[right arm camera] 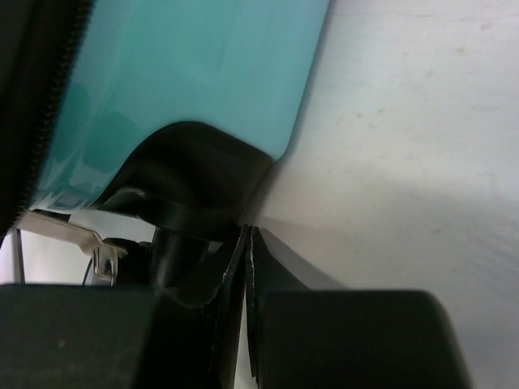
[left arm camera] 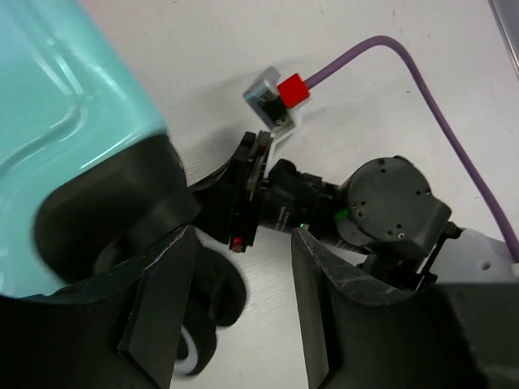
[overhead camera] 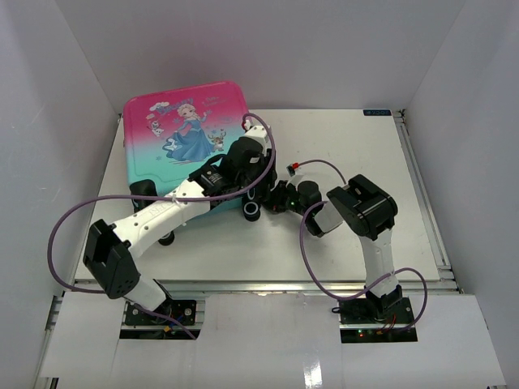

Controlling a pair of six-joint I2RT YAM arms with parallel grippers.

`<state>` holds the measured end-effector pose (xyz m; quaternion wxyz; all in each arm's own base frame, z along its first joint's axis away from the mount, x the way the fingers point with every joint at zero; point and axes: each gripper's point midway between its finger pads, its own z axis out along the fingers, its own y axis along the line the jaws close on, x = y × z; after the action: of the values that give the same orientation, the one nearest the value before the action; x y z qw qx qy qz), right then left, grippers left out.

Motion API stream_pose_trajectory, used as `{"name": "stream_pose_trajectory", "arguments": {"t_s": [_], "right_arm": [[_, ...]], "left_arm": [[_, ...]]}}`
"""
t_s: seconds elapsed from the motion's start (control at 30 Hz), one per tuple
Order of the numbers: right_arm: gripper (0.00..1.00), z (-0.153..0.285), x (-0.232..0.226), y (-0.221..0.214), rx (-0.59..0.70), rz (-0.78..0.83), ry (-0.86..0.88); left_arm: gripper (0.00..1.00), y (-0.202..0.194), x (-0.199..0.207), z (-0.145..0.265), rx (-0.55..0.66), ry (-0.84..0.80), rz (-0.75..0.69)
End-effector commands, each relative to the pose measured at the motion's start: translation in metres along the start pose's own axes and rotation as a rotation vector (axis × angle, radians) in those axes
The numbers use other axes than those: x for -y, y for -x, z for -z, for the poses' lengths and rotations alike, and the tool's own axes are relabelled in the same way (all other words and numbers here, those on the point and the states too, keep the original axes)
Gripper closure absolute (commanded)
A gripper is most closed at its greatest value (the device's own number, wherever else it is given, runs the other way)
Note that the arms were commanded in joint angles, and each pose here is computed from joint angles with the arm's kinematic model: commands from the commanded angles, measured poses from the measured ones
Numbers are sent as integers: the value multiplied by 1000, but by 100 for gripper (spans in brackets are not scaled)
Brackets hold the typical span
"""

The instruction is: Pack the luggage

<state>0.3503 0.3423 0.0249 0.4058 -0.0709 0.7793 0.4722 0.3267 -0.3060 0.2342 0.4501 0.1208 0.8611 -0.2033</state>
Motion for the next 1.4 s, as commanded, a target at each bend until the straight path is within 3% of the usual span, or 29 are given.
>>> {"name": "stream_pose_trajectory", "arguments": {"t_s": [0.0,0.27,0.57,0.73,1.0,1.37], "right_arm": [[92,12,-33,-68,-196,-40,94],[92,19,-33,-62,-181,-20,89],[92,21,-30,-63,-183,-11,86],[92,21,-30,-62,-184,-11,93],[92,27,-36,-59,-172,2,119],[92,34,-41,-56,-163,28,152]], "left_arm": [[38,-11,-10,-4,-61,117,6],[34,-28,-37,0,-119,367,-90],[32,-6,-57,56,-87,580,-124],[30,-14,-61,63,-130,597,-116],[29,-46,-43,31,-199,500,-70],[28,-63,-38,2,-201,510,-16]]}}
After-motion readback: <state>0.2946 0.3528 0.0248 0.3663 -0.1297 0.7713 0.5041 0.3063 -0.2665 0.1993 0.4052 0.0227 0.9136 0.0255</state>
